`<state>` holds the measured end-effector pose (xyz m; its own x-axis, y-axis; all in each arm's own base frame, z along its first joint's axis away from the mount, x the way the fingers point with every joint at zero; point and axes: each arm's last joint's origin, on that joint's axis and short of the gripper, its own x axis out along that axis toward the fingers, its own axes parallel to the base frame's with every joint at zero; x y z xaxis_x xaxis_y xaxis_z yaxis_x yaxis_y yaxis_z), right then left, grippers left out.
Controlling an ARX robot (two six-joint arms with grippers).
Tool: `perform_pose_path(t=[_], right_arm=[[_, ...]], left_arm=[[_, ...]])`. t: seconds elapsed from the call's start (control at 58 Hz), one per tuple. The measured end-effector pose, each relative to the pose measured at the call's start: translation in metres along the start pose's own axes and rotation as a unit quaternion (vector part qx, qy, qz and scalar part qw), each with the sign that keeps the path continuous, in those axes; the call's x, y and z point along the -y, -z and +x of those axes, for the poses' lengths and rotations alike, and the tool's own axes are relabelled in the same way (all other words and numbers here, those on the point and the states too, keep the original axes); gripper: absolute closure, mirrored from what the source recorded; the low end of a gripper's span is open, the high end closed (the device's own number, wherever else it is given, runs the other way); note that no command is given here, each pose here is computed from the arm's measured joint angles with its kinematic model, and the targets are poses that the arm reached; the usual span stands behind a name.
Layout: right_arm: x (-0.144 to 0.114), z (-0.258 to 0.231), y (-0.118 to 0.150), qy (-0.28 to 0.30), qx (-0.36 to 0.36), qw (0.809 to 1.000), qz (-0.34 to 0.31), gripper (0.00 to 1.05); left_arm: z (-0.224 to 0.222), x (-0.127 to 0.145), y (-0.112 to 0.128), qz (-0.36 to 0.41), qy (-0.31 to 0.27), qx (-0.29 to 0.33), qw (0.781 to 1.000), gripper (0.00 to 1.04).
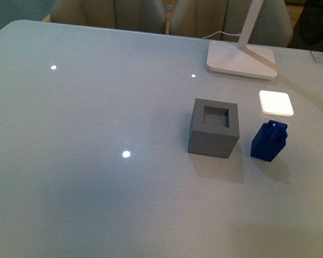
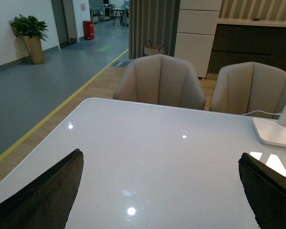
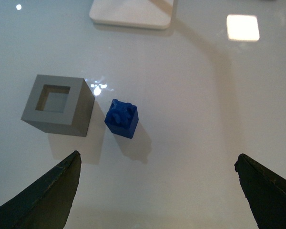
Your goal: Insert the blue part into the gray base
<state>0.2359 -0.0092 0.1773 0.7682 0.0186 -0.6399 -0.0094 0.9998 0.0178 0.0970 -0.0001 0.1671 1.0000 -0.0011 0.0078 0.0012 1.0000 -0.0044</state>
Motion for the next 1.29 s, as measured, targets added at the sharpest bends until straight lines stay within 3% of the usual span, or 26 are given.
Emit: perform_pose_path(t=[0.224,0.414,1.138,1.293], right_arm=[[-0.014,0.102,-0.001,-0.025,-0.125,0.992,0.014,0.09],[-0.027,0.148,-0.005,-0.023,-0.158,0.987,0.026,0.09],[-0.042,0.209,0.01,0.002,-0.21,0.974,0.081,0.09],[-0.041,0.21,0.011,0.006,-0.212,0.973,0.088,0.28]], left_arm=[[0.0,0.0,0.0,0.0,0.0,0.0,1.0,0.07],[0.0,0.0,0.0,0.0,0.0,0.0,1.0,0.07],[0.0,0.0,0.0,0.0,0.0,0.0,1.0,0.07],[0.0,0.0,0.0,0.0,0.0,0.0,1.0,0.07]])
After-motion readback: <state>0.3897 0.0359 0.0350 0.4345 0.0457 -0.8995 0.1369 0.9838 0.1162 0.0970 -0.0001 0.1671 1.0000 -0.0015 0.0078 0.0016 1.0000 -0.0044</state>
